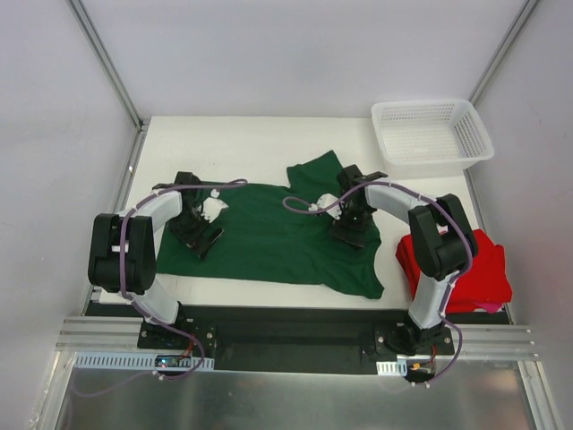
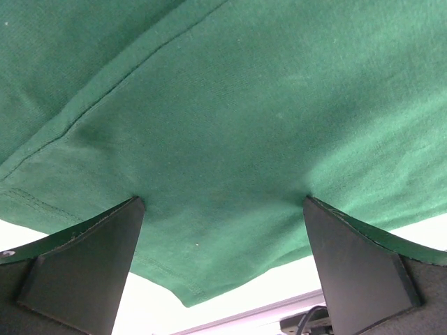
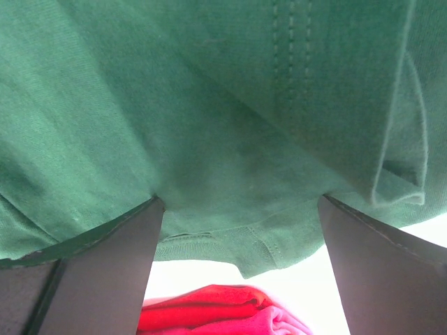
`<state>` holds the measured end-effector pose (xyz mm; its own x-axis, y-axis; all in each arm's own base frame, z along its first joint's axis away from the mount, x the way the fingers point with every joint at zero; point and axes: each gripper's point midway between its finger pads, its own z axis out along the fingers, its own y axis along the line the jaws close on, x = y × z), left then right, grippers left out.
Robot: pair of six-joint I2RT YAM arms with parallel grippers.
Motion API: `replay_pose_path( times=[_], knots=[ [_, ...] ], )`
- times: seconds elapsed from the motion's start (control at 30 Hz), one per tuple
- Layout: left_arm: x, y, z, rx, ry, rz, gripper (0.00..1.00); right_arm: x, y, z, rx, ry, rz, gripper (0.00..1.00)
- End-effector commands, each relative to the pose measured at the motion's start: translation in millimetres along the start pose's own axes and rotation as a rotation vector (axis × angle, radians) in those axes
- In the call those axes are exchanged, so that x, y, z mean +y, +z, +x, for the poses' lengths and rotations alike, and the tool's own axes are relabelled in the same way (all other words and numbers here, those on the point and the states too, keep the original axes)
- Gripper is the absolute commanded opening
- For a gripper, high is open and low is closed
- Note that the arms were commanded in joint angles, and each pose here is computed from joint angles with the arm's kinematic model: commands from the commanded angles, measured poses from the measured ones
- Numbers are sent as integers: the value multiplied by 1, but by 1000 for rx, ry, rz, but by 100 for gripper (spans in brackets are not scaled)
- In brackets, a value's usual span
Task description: Fold and stack the t-shirts
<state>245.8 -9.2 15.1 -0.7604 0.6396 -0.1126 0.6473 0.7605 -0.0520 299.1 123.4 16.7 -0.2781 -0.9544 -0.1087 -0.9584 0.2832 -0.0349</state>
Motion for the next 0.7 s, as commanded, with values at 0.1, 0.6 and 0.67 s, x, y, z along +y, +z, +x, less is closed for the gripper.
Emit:
replay_pose_path(
  times=[0.1, 0.6, 0.67],
  knots=[
    [-46, 5, 38, 80, -38, 138, 99, 6, 6, 10, 77, -33, -55, 96],
    [-38, -20, 25, 8, -22, 75, 99, -7, -36, -6, 34, -26, 3, 96],
    [-32, -37, 6, -65, -19, 58, 99, -14, -54, -19, -25, -17, 47, 96]
  ],
)
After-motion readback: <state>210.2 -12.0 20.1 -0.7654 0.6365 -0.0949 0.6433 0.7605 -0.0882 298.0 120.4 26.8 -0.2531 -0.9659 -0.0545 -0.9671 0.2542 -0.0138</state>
